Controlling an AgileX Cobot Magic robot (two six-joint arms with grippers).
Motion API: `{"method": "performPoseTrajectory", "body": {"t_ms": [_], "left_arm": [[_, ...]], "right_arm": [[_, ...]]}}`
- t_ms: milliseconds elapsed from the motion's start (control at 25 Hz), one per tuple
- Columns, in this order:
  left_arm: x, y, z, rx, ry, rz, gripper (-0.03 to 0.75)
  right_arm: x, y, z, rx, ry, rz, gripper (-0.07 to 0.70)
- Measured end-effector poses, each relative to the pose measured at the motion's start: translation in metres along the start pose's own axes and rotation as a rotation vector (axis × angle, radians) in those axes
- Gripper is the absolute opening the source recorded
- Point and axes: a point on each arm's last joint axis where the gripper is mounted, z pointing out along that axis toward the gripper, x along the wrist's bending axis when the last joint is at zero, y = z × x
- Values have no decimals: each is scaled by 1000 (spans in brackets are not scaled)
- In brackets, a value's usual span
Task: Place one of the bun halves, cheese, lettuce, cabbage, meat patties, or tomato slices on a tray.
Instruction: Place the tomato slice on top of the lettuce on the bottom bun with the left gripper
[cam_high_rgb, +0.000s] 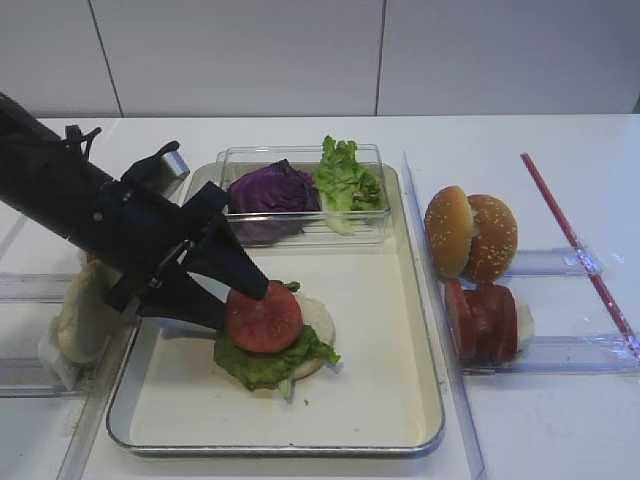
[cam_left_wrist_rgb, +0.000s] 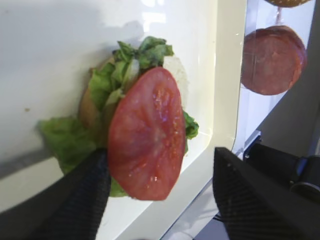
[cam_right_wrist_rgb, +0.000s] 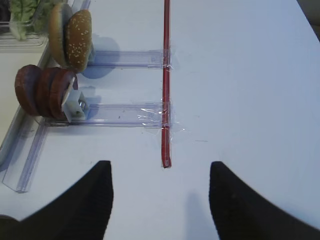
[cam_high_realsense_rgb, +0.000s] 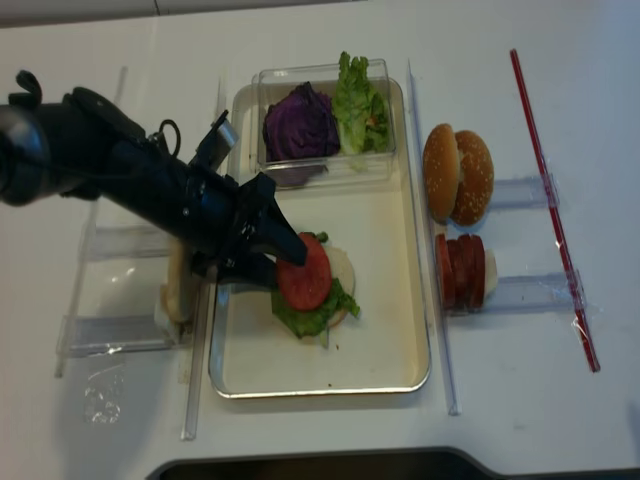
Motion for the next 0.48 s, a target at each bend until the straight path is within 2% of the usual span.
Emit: {"method": "performPoseTrajectory", "body": {"t_ms": [240,480], "left_arm": [[-13,7,-4,34,65,41,449],[-17,13,-13,51,143,54,449]], "right_arm": [[0,0,0,0,0,0,463],[0,0,0,0,0,0,463]]}}
